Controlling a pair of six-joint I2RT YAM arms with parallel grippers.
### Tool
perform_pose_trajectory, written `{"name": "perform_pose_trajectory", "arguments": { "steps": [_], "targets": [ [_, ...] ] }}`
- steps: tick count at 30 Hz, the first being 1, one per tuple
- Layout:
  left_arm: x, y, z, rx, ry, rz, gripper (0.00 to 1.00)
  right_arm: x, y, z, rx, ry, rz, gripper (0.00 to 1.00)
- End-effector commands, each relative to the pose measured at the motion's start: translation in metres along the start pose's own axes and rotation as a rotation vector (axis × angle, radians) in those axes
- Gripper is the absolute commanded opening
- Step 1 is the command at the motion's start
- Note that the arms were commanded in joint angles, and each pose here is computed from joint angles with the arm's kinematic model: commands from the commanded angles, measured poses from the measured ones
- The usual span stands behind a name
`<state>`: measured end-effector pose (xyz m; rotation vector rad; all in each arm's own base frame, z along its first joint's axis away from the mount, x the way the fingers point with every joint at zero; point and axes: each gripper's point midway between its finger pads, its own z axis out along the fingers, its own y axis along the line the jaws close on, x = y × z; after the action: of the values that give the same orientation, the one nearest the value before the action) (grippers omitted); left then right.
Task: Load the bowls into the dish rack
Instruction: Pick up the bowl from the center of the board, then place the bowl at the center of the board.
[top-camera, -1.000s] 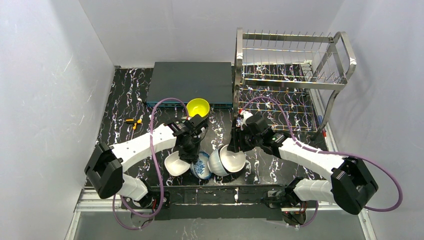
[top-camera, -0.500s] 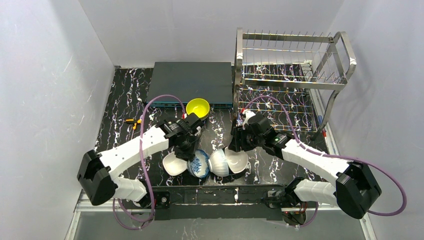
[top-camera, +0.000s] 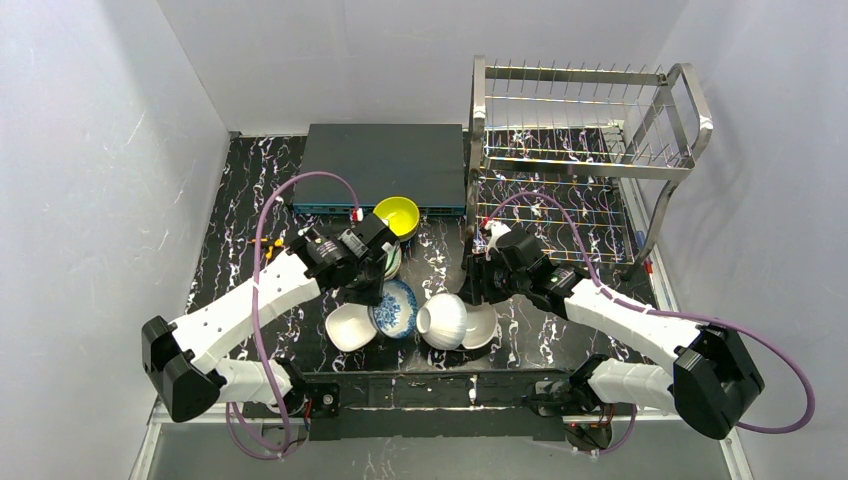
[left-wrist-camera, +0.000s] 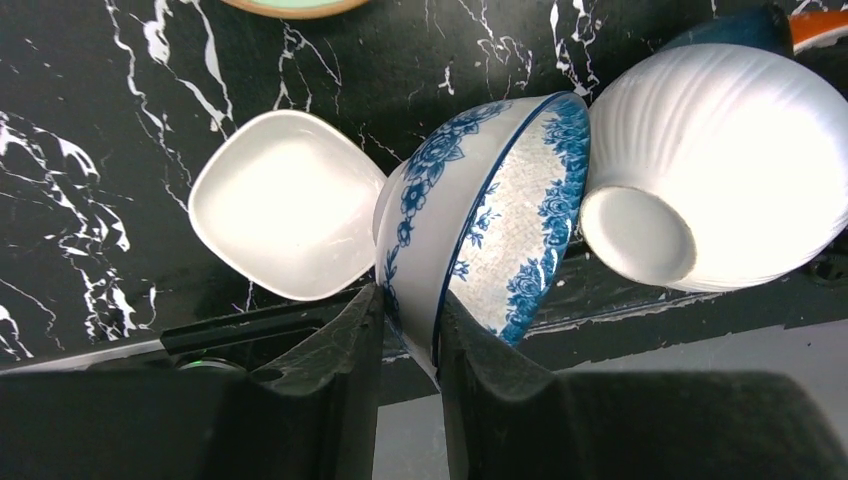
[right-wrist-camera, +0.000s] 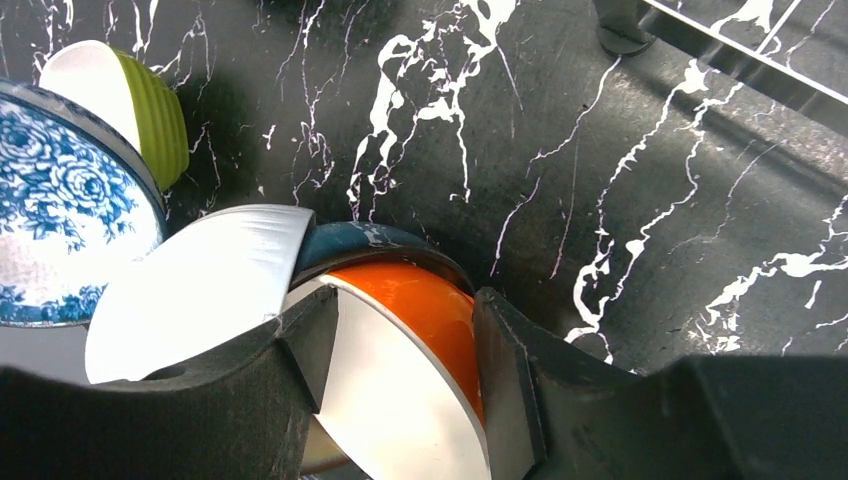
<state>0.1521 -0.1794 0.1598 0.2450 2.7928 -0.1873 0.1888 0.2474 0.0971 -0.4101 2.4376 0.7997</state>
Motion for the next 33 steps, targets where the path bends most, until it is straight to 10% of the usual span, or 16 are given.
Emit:
{"name": "perform_pose_trajectory", "arguments": {
  "steps": [1, 22, 33],
  "targets": [
    [-0.018, 0.003, -0.024, 0.006, -0.099, -0.007, 0.0, -0.012, 0.017, -0.003, -0.067, -0.027, -0.001, 0.6],
    [-0.019, -0.002, -0.01, 0.005, -0.068, -0.037, 0.0, -0.028, 0.025, -0.001, -0.079, -0.057, 0.003, 0.61],
    [-0.065, -0.007, -0.03, 0.271, -0.174, -0.23, 0.0, -0.027, 0.025, 0.001, -0.081, -0.053, 0.001, 0.62]
  ]
}}
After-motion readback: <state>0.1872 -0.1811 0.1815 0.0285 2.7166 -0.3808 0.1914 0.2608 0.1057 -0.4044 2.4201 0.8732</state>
